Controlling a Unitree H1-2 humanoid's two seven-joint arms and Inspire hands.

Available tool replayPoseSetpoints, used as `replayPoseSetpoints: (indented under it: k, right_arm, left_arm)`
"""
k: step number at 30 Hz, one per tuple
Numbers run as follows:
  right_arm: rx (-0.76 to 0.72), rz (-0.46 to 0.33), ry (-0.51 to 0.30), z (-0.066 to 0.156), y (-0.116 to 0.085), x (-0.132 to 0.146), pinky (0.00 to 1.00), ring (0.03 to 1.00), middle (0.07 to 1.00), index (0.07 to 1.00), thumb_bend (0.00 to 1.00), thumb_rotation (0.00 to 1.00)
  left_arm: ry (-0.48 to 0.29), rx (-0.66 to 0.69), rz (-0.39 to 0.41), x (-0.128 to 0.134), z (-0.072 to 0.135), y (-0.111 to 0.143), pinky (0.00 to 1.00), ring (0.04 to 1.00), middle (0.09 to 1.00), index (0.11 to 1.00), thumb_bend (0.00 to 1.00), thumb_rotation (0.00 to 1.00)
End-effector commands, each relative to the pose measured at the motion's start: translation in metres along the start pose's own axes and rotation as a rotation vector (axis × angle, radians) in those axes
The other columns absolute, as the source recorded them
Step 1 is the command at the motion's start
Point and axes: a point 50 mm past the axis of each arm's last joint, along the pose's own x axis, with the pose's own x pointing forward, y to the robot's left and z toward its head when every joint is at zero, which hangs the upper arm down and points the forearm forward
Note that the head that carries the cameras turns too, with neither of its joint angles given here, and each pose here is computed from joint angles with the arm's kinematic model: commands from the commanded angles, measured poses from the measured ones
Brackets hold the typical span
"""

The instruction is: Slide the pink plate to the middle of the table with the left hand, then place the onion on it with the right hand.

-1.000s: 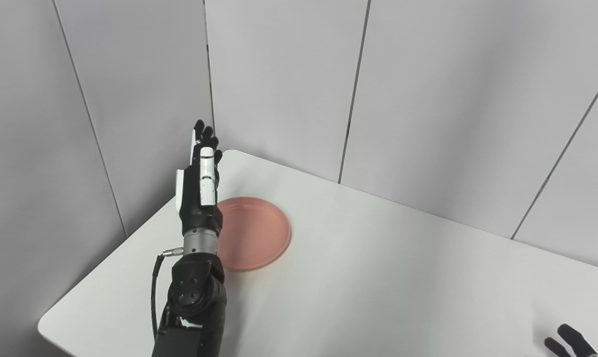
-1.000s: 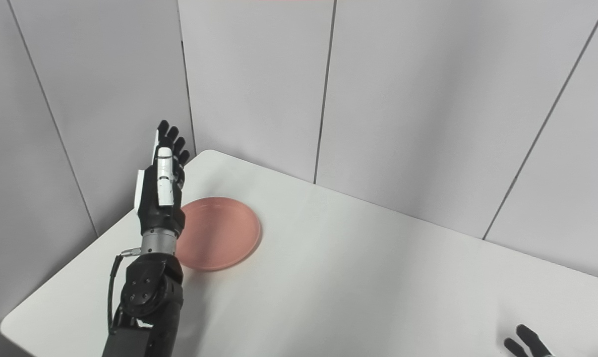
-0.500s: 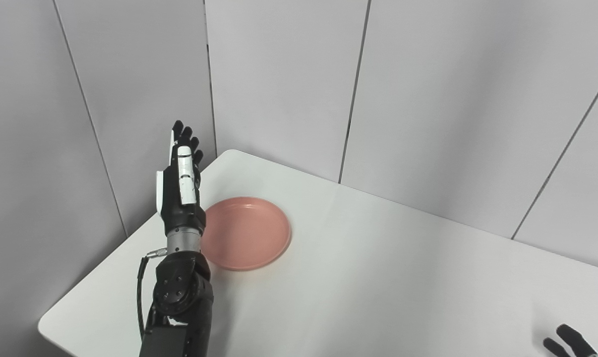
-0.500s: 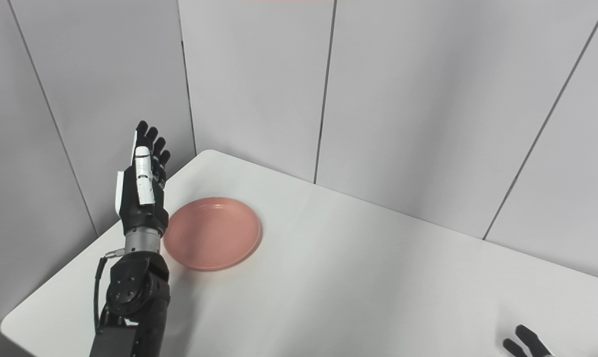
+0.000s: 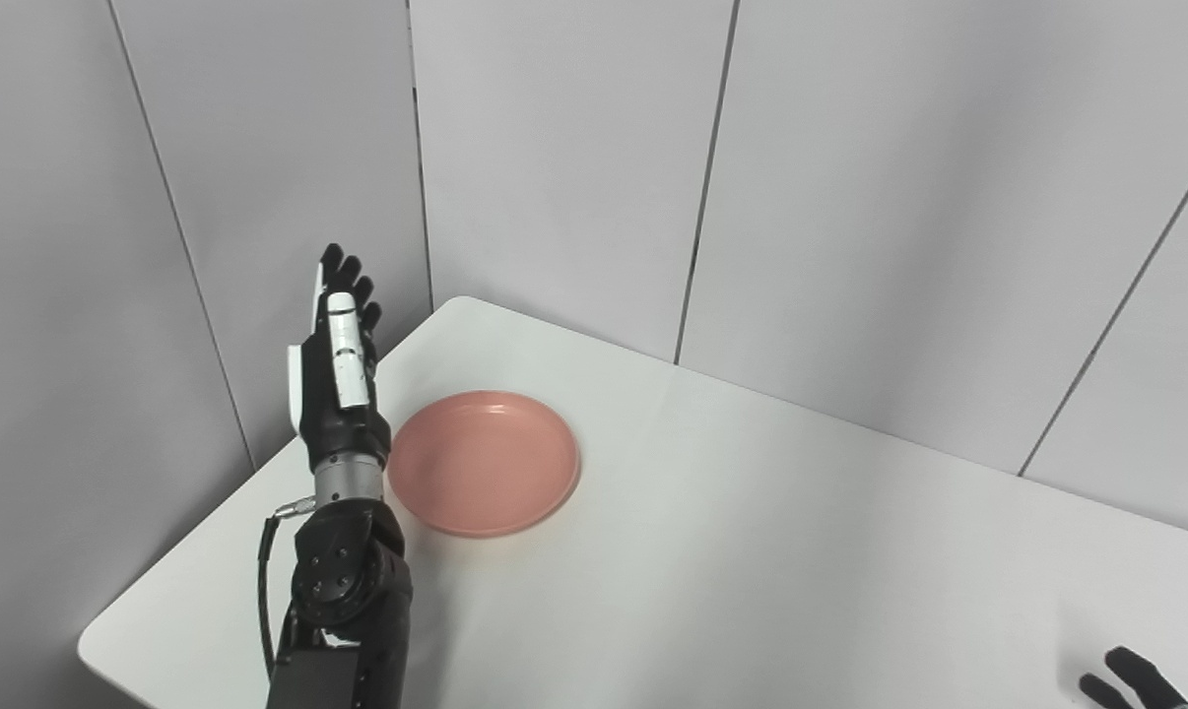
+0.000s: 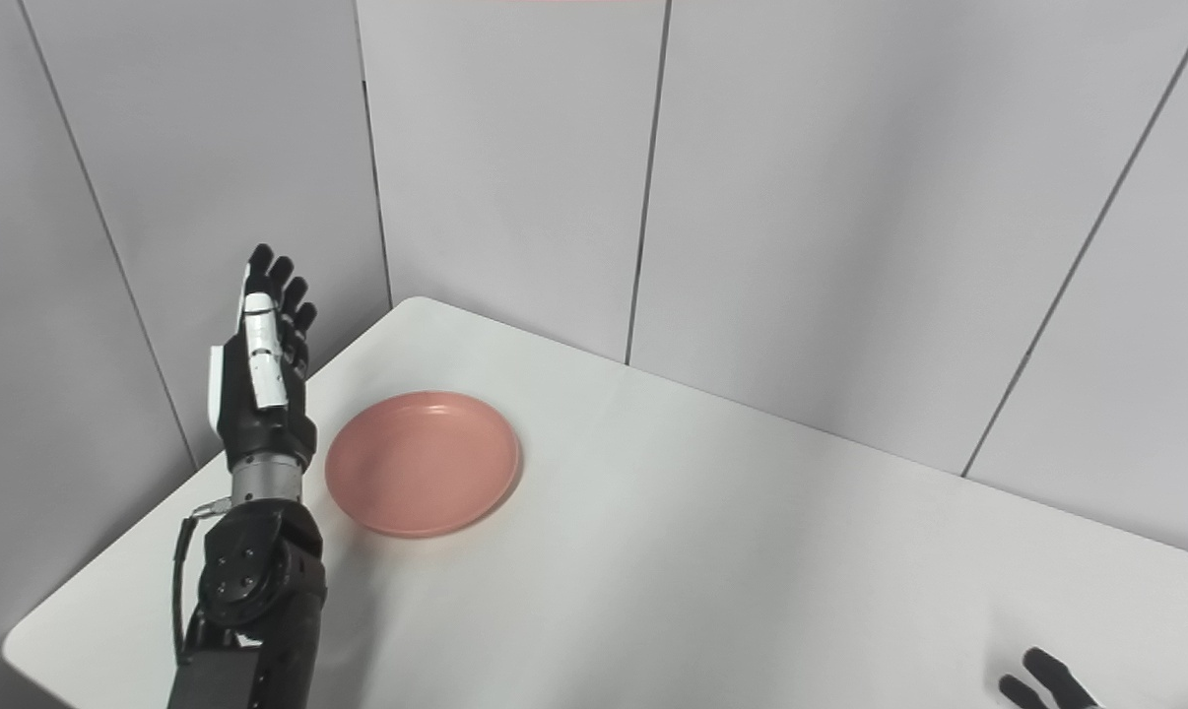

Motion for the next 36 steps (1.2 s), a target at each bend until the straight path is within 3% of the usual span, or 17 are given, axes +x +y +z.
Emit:
replayPoseSetpoints:
  k: [1, 6, 10, 21, 36]
  right_arm:
    - [-0.003, -0.015, 0.012, -0.008, -0.007, -0.008, 0.52, 0.773, 0.833, 0.766, 0.24, 0.85]
    - [-0.004, -0.014, 0.010, -0.008, -0.007, -0.007, 0.51, 0.764, 0.825, 0.761, 0.22, 0.84]
    - [-0.005, -0.008, 0.010, -0.007, -0.007, -0.007, 0.51, 0.768, 0.826, 0.760, 0.27, 0.85]
    - [-0.005, -0.004, 0.016, -0.008, -0.008, -0.005, 0.49, 0.761, 0.822, 0.757, 0.22, 0.86]
    - [-0.008, -0.011, 0.016, -0.004, -0.010, -0.005, 0.48, 0.768, 0.829, 0.751, 0.25, 0.84]
  left_arm:
    - [-0.045, 0.010, -0.007, 0.008, 0.009, -0.005, 0.98, 0.971, 0.969, 0.941, 0.41, 1.00]
    - [-0.031, 0.016, -0.005, 0.008, 0.005, -0.001, 0.98, 0.974, 0.971, 0.944, 0.41, 1.00]
    - [-0.008, 0.023, -0.001, 0.009, -0.001, 0.002, 0.98, 0.970, 0.971, 0.944, 0.41, 1.00]
    - [0.026, 0.038, 0.002, 0.010, -0.014, 0.004, 0.98, 0.980, 0.984, 0.966, 0.39, 1.00]
    - [0.080, 0.018, 0.020, 0.011, -0.028, 0.007, 0.98, 0.984, 0.992, 0.976, 0.38, 1.00]
